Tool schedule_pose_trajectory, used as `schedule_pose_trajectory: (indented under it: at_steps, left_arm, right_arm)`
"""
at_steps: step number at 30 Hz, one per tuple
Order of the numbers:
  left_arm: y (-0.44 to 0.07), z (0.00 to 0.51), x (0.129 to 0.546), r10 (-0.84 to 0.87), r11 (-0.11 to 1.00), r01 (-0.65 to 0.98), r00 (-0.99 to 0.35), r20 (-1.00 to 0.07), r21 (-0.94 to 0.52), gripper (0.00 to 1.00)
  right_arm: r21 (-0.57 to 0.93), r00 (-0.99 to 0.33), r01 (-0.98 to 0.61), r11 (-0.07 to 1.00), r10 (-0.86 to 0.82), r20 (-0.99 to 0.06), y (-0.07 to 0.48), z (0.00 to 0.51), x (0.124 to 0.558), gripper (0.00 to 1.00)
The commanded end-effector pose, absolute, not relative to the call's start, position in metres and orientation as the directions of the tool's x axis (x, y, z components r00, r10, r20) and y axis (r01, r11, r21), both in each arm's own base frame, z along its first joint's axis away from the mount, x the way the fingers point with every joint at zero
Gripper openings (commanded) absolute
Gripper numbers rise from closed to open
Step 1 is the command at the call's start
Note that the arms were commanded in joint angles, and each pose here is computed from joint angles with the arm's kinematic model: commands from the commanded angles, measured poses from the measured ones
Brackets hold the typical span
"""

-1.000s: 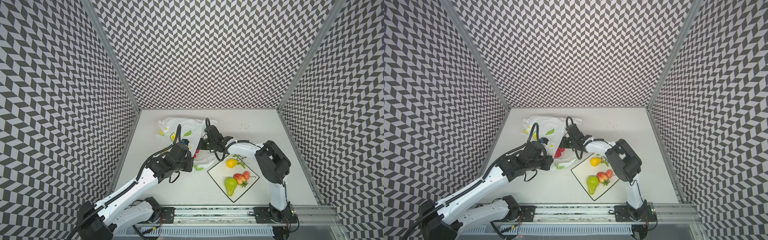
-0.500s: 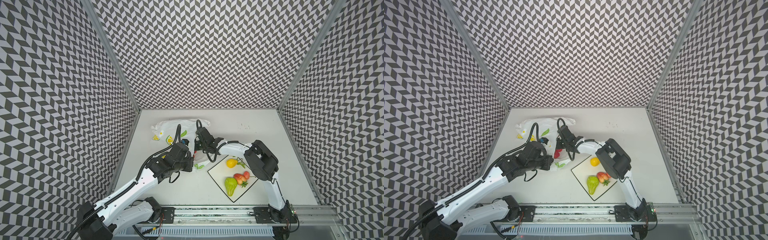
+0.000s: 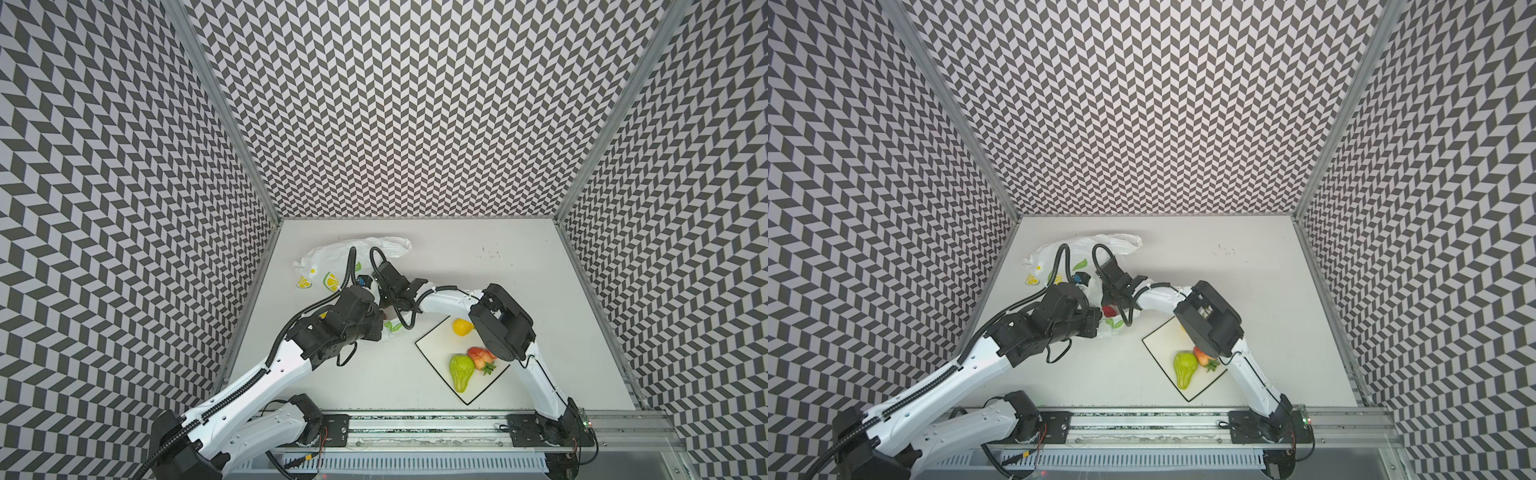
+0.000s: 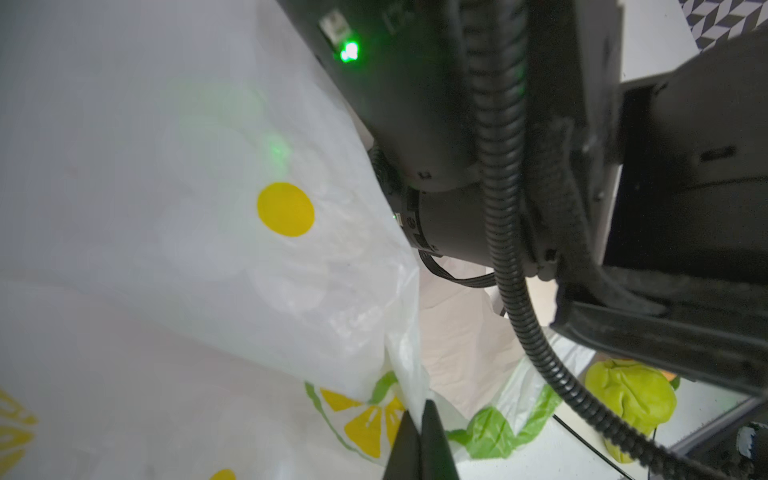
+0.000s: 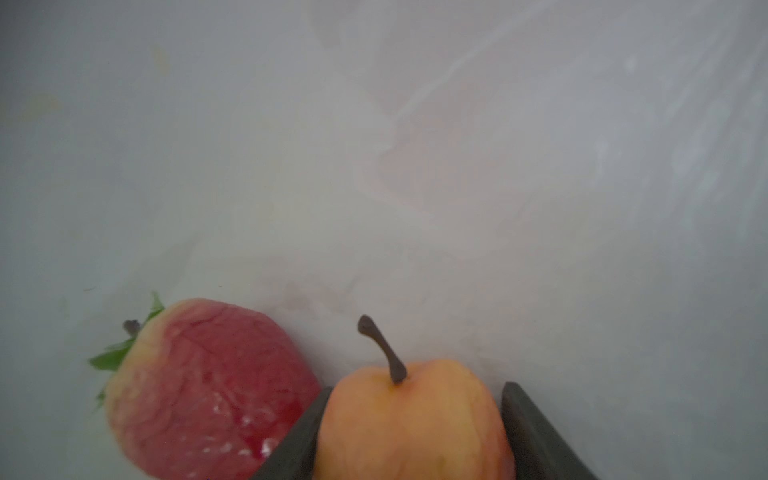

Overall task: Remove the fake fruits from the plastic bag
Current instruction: 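Lower the right gripper onto the red-yellow peach in the bag and grasp it, then lift the red-yellow peach out, lower it onto the board, open right gripper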

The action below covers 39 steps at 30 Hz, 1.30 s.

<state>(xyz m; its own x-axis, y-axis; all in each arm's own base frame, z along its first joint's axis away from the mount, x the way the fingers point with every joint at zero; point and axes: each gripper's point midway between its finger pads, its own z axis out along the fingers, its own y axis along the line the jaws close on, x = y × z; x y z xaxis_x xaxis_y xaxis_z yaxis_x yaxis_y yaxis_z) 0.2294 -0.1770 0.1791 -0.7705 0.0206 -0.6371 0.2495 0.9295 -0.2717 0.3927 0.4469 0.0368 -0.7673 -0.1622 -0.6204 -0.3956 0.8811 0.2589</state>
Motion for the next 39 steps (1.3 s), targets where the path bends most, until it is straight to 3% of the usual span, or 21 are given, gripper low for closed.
schedule_pose_trajectory:
  at_steps: [1,4,17,27,39]
  left_arm:
    - [-0.168,0.194,0.236,-0.034,0.941,0.205,-0.736,-0.676,-0.270,0.00]
    - [-0.166,0.192,0.237,-0.038,0.944,0.195,-0.736,-0.676,-0.265,0.00]
    - [-0.164,0.181,0.246,-0.050,0.955,0.165,-0.732,-0.680,-0.248,0.00]
    - [-0.158,0.182,0.250,-0.063,0.959,0.152,-0.710,-0.701,-0.240,0.00]
    - [-0.153,0.176,0.254,-0.036,0.965,0.157,-0.710,-0.704,-0.208,0.00]
  right_arm:
    - [0.210,-0.768,-0.380,0.901,-0.180,-0.614,0.436,0.033,0.393,0.48]
    - [0.250,-0.750,-0.406,0.879,-0.164,-0.640,0.443,0.056,0.392,0.38]
    - [0.382,-0.720,-0.516,0.766,-0.147,-0.678,0.418,0.133,0.343,0.37]
    - [0.343,-0.706,-0.564,0.751,-0.223,-0.672,0.360,0.153,0.299,0.37]
    - [0.216,-0.551,-0.628,0.748,-0.231,-0.802,0.286,0.199,0.253,0.39]
